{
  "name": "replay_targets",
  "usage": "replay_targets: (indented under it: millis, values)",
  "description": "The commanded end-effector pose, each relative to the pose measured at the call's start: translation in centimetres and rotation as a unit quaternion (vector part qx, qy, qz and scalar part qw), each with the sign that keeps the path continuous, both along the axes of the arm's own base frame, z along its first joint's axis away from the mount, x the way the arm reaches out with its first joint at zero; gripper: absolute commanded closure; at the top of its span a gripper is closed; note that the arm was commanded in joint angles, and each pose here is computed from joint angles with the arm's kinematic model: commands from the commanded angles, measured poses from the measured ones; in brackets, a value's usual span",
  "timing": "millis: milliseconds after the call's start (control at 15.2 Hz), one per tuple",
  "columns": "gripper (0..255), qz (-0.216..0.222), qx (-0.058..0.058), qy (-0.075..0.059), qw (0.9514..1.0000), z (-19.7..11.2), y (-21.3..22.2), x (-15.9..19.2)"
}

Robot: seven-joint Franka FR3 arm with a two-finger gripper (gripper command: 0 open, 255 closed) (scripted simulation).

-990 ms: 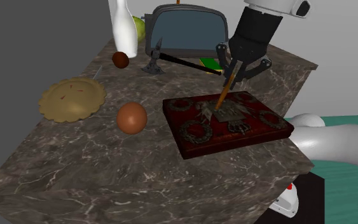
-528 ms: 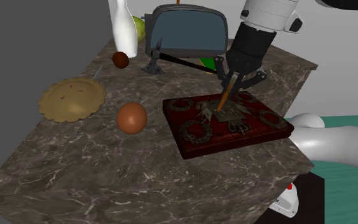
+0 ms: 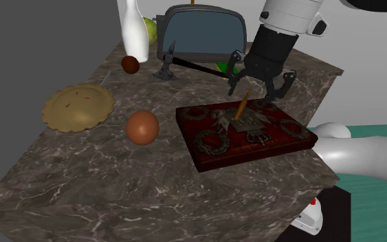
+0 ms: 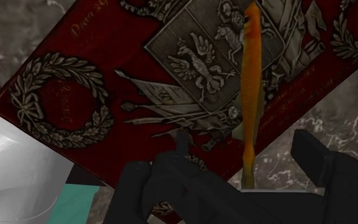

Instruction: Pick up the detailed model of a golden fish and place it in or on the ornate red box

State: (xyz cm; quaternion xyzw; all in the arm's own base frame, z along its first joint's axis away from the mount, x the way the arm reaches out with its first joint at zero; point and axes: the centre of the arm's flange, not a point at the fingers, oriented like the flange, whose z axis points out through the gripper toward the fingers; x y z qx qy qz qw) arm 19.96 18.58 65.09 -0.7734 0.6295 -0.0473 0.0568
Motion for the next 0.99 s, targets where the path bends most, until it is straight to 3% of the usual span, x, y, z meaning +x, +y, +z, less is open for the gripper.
replay_targets:
  millis: [0, 132, 396, 924]
  values:
    - [0, 0.000, 0.000, 0.000, 1.0000, 0.0, 0.0, 0.0]
    - [0, 0.000, 0.000, 0.000, 1.0000, 0.0, 0.0, 0.0]
    - [0, 0.000, 0.000, 0.000, 1.0000, 4.9, -0.1, -0.7]
    - [0, 0.000, 0.000, 0.000, 1.0000, 4.9, -0.1, -0.7]
